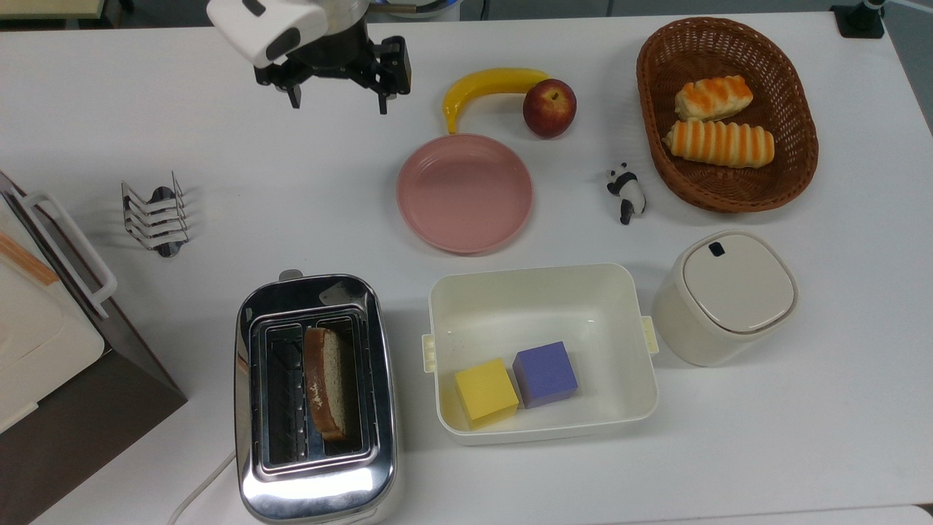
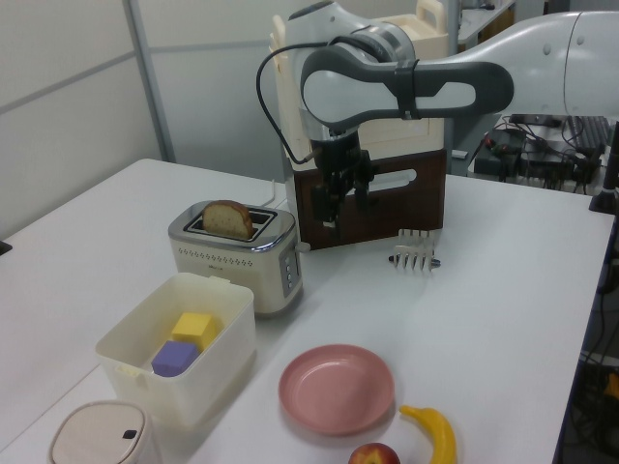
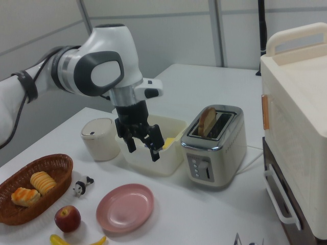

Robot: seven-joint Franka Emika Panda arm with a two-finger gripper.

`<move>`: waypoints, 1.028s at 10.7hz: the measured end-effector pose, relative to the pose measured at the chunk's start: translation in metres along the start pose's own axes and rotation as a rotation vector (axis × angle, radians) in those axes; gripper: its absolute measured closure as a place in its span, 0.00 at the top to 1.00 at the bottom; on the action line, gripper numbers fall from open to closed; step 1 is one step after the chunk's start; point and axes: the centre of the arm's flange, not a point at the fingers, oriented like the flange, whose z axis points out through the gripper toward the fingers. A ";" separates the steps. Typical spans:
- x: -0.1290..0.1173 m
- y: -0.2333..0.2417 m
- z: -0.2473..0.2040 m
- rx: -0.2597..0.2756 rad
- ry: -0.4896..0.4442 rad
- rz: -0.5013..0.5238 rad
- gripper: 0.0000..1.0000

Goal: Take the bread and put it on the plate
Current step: 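Move the open gripper over the silver toaster above the bread slice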

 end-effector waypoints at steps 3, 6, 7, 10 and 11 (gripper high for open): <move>-0.006 0.001 -0.015 0.000 0.024 -0.003 1.00; -0.006 0.004 -0.015 0.000 0.024 0.002 1.00; -0.007 0.006 -0.015 0.000 0.024 0.005 1.00; -0.007 0.009 -0.016 0.000 0.026 0.010 1.00; -0.007 0.009 -0.016 0.000 0.027 0.010 1.00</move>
